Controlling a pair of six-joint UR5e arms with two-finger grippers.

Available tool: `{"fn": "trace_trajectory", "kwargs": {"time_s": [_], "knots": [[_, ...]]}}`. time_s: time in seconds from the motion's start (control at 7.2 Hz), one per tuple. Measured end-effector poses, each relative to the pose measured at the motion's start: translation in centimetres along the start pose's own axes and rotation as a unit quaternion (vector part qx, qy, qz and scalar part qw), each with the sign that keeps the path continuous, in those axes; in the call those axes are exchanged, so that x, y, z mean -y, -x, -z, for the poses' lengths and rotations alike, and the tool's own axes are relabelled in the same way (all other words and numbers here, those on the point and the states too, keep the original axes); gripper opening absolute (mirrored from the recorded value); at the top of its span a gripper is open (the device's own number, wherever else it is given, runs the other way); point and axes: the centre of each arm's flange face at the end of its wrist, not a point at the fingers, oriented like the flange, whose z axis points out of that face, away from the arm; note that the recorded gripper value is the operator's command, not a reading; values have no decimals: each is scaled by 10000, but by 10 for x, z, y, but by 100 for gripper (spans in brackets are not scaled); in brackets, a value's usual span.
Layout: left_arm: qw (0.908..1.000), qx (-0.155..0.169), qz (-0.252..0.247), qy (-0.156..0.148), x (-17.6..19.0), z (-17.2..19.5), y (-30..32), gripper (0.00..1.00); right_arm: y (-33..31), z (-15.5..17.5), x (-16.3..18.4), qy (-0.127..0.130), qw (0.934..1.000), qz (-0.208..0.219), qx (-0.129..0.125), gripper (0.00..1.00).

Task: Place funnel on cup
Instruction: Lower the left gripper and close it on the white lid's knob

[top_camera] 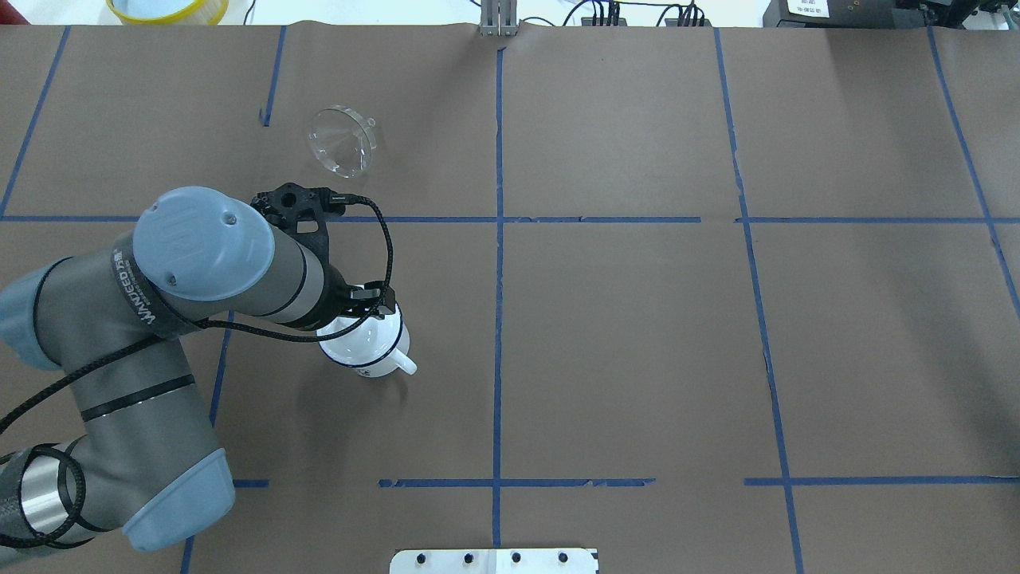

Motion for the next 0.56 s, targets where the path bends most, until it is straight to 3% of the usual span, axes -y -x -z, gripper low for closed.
{"fn": "trace_trajectory", "kwargs": {"time_s": [0.56], "knots": [[10000,23,-1,-3,2,-3,-1,70,0,0,0,1,10000,-1,0,100]]}}
